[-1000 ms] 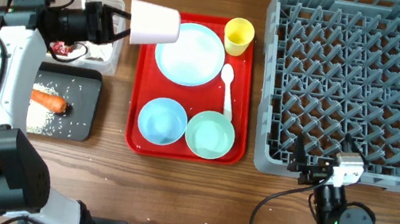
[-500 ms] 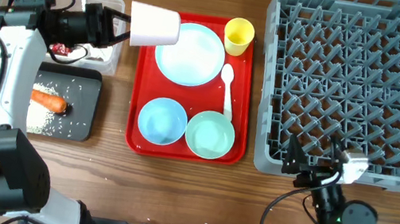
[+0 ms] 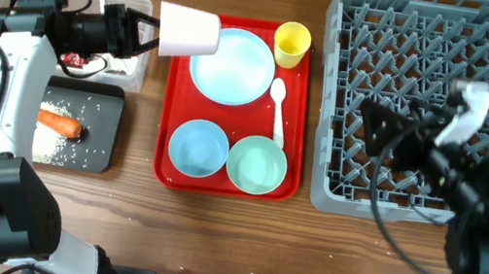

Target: Sort waste into correct bins and load items into the dishwasher rack

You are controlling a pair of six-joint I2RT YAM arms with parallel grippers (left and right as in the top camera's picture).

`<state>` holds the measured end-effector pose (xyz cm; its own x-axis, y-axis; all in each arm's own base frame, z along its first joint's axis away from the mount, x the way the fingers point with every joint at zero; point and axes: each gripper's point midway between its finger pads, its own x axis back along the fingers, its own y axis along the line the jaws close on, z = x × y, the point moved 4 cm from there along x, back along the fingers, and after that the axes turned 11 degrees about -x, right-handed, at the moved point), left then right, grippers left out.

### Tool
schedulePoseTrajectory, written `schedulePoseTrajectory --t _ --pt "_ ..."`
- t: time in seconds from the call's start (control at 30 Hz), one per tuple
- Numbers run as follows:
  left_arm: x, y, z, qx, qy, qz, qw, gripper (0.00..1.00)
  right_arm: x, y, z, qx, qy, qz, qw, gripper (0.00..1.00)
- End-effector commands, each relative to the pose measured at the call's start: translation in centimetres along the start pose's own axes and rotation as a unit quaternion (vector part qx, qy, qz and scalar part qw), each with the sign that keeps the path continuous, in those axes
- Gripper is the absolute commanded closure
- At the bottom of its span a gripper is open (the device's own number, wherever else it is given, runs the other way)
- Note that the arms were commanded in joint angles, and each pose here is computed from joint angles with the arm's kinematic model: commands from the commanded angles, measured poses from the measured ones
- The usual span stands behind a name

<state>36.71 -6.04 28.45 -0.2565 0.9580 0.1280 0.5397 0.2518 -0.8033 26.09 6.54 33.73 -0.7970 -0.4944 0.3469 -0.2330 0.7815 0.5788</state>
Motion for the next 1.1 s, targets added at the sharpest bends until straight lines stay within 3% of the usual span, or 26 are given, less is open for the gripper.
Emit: schedulePoseTrajectory --t 0.0,0.1,0.3,0.47,0.9,1.07 --pt "-0.1 -0.8 0.0 -0.015 0.000 0.009 1.000 0.96 -1.0 1.3 -1.2 -0.025 0.027 -0.044 0.998 0.00" --pt "-0.1 -0.8 0.0 -0.015 0.000 0.009 1.000 0.96 -1.8 3.0 -0.9 0.008 0.059 -0.132 0.989 0.00" --pt "-0.7 -0.9 -0.1 -0.031 0.004 0.016 0.999 0.96 -3.9 5.4 0.5 0.021 0.175 -0.385 0.906 0.05" --pt "-2.3 -2.5 -0.1 -0.056 0.016 0.073 0.996 0.96 -7.9 3.1 0.4 -0.002 0.231 -0.465 0.854 0.14" --pt "-7.7 -2.9 -0.2 -0.083 0.063 0.096 0.990 0.96 -10.0 3.5 0.4 0.038 0.219 -0.476 0.851 0.14" --pt "-8.8 -3.5 0.0 -0.091 0.072 0.103 0.988 0.96 -11.0 4.4 0.7 0.048 0.203 -0.468 0.859 0.09"
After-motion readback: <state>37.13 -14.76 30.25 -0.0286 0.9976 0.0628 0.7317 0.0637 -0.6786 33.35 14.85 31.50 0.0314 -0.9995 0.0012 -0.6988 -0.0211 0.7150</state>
